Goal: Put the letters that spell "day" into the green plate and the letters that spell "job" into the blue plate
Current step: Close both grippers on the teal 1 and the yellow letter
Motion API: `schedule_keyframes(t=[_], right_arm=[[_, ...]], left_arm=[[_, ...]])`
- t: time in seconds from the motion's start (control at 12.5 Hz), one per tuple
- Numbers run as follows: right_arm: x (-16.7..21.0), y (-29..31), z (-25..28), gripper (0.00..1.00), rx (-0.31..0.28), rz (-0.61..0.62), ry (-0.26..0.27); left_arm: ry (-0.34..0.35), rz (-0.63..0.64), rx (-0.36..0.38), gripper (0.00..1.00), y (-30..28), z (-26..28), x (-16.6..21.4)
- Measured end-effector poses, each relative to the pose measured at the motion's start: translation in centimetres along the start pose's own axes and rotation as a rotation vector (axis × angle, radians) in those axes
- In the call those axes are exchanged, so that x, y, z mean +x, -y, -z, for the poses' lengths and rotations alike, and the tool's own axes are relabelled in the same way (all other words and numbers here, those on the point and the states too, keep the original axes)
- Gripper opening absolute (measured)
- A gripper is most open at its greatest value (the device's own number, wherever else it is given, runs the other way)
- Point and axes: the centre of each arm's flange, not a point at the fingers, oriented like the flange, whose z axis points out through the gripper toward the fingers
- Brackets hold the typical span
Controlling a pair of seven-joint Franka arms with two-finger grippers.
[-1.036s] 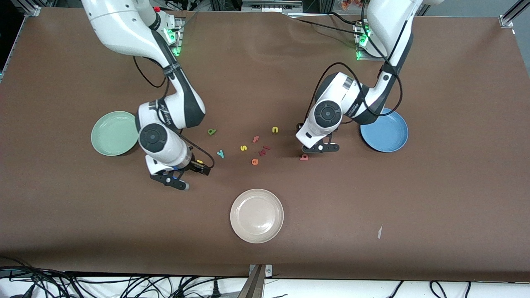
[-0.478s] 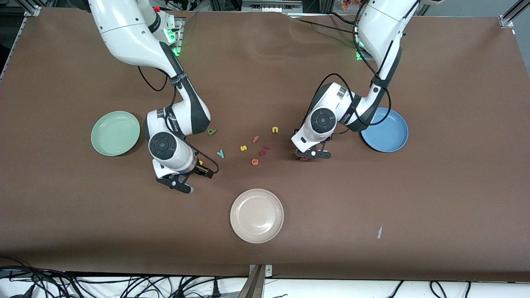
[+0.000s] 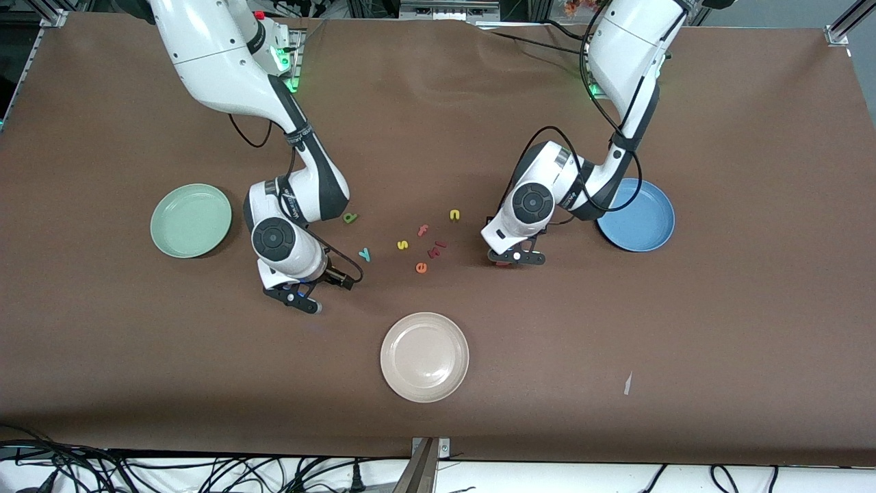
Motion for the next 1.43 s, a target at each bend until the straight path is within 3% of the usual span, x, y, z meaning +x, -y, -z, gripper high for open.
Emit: schedule_keyframes(t=[0.16,0.4,0.56,0.88,0.96,1.04,1.12,1.36,1.43], right_arm=[[-0.6,-0.5,0.0,1.00,-0.002,-0.001,0.005],[-1.1,-1.1,0.3,0.95,0.005,-0.003,0.000],[-1.6,-1.6,0.0,0.89,0.018,-0.004,-0.014],[-2.7,-1.7,-1.0,0.85,0.030,0.004,-0.020],[-2.7,-1.7,-1.0,0.78,0.030,0.009,-0.020],[-2.7,-1.7,-1.0,0.78,0.030,0.020,-0.020],[-2.7,-1.7,-1.0,0.70,0.030,0.027,-0.021],[-2.5,-1.8,-1.0,0.63,0.030,0.031,-0.023],[-2.5,-1.8,-0.8,0.54,0.032,0.031,-0.025]], left_arm=[[-0.010,-0.017,-0.005,0.42,-0.2,0.2,0.1],[-0.025,-0.037,-0.011,0.35,-0.2,0.4,0.3],[-0.029,-0.039,-0.012,0.12,-0.2,0.4,0.4],[-0.022,-0.038,-0.006,0.11,0.1,1.5,0.6],[-0.021,-0.042,0.011,0.11,0.5,2.8,0.7],[-0.022,-0.048,0.037,0.11,1.6,4.5,0.9],[-0.018,-0.054,0.053,0.11,3.4,6.6,1.1],[0.027,-0.058,0.052,0.11,10.6,11.1,1.9],[0.051,-0.043,0.049,0.11,13.1,11.8,2.1]])
